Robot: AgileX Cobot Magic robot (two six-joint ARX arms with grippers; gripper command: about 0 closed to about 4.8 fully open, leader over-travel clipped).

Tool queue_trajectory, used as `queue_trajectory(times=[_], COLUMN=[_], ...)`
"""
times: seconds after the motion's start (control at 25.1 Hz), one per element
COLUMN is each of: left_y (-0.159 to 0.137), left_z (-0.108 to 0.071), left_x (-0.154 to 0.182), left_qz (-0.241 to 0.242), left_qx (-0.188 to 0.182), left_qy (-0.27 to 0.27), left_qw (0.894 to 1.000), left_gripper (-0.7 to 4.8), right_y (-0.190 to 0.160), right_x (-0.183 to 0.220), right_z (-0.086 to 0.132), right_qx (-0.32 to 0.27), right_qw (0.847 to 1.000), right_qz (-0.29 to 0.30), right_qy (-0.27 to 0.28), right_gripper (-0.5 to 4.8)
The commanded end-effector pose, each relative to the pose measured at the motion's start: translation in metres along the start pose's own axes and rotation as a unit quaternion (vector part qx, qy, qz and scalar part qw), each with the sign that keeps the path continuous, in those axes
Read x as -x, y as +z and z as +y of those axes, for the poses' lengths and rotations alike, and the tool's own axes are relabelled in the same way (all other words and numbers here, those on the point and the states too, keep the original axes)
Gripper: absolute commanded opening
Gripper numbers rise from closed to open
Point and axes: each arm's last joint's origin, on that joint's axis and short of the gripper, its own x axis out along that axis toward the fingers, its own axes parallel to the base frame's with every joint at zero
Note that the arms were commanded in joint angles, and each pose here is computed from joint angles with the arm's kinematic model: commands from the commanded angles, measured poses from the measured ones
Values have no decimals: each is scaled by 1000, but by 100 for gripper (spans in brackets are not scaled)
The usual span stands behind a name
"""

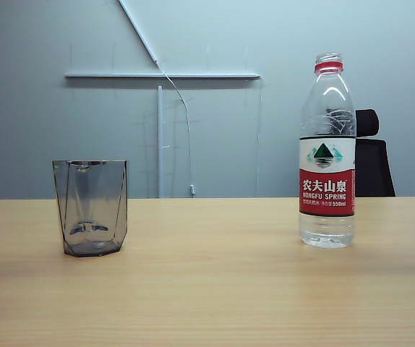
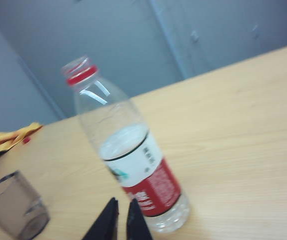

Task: Pick up the mineral water bottle on the table and pour water into the mug until it's half full.

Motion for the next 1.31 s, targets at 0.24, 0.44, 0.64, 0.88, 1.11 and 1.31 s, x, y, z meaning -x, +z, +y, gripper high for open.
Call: queue_trajectory(times=[0.24,0.44,0.64,0.88,1.11,1.31], left_y=[-1,-1,-1,-1,-1,-1], left_z=[-3,-3,-3,-3,-3,-3], left_x=[-2,-2,-2,-2,-2,-2], left_qz=[15,15,15,15,15,15], left_qx=[-2,-2,-2,-2,-2,-2], left_qy=[-14,-14,-14,-15,-14,-14], left_qw=[1000,1000,1000,1000,1000,1000], left_gripper=[-2,-2,-2,-2,-2,-2], right_y=[31,18,8,-14,-38,-51], right_x=[-2,-29,-60,-103,-127,-145], right_z=[23,26,33,22,10,4], right_qx=[44,154,221,229,228,225], right_qw=[999,983,971,971,973,973], right_qz=[17,85,75,52,22,26], right_qy=[17,48,46,44,41,44], right_gripper=[317,479,479,479,479,479])
